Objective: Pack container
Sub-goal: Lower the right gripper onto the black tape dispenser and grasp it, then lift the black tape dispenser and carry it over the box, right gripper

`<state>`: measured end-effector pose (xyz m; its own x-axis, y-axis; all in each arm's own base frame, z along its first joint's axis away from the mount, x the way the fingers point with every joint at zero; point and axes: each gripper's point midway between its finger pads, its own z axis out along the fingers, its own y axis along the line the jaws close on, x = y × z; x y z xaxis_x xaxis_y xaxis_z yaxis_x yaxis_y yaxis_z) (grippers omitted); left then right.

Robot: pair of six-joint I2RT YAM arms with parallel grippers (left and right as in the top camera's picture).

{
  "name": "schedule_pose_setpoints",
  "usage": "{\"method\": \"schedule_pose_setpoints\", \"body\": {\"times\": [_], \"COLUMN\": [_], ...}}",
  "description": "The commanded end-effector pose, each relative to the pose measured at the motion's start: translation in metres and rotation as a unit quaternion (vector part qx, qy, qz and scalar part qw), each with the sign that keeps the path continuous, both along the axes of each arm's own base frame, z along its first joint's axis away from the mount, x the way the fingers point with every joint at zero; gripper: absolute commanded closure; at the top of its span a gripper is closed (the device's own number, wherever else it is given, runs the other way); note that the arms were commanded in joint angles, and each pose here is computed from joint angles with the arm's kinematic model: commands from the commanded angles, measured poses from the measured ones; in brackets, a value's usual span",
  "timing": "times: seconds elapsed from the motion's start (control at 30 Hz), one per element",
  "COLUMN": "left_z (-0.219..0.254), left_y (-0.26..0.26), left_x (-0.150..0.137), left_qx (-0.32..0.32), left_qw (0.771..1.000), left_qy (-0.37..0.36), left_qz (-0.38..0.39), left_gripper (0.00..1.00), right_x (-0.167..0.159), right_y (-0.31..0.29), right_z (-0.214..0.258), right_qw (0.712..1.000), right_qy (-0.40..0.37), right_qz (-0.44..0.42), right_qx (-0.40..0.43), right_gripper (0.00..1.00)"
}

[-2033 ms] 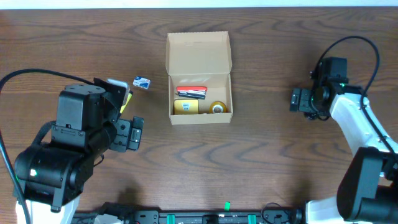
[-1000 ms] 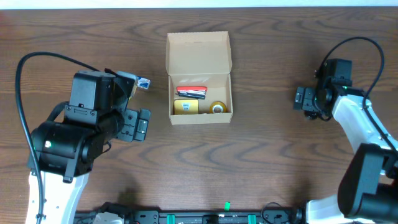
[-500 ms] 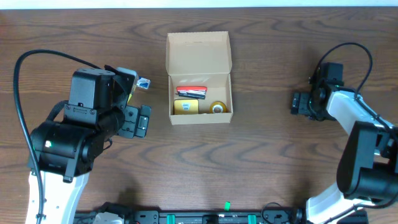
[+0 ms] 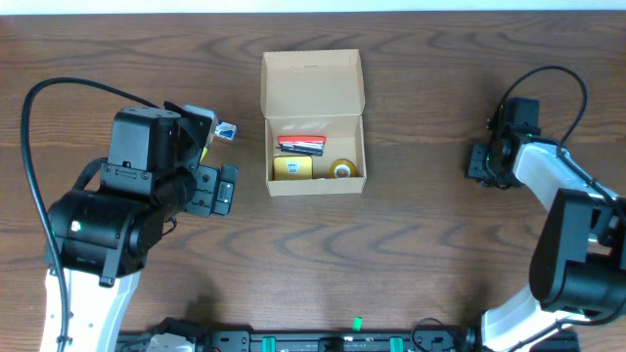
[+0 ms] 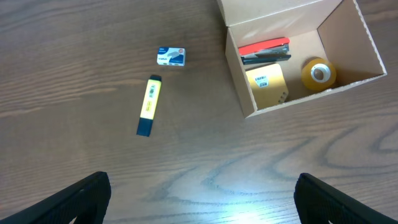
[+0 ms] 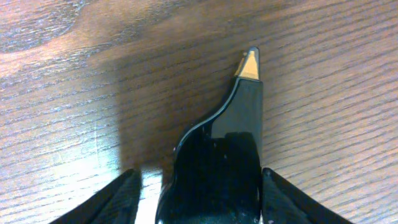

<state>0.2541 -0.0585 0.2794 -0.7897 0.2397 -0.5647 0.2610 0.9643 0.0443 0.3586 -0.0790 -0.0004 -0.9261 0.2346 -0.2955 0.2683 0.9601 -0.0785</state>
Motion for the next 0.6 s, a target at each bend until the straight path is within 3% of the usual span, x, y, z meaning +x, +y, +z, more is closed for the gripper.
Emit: {"method": "schedule_pose_setpoints", "body": {"times": [0.0, 0.27, 0.47, 0.57], "left_z": [0.003, 0.004, 0.006, 0.006], "left_y": [0.000, -0.001, -0.001, -0.001], "left_x": [0.001, 0.002, 0.004, 0.004], "left_qx": [-0.001, -0.001, -0.003, -0.003], "left_qw": [1.000, 1.000, 1.000, 1.000], "left_qy": [-0.005, -0.008, -0.013, -0.014], "left_qz": [-0.007, -0.007, -0.007, -0.007], "left_gripper": [0.05, 0.05, 0.05, 0.05], "right_x": [-0.005, -0.003, 0.001, 0.006], "right_y": [-0.005, -0.005, -0.003, 0.004], "right_z": [-0.008, -0.007, -0.006, -0.002], "right_qw": [1.000, 1.000, 1.000, 1.000], "right_qy": [0.010, 0.006, -0.003, -0.007], "right_qz": [-0.015, -0.018, -0.015, -0.008], "right_qx": [0.000, -0.001, 0.006, 0.028], "right_gripper": [0.43, 0.61, 0.98, 0.99]}}
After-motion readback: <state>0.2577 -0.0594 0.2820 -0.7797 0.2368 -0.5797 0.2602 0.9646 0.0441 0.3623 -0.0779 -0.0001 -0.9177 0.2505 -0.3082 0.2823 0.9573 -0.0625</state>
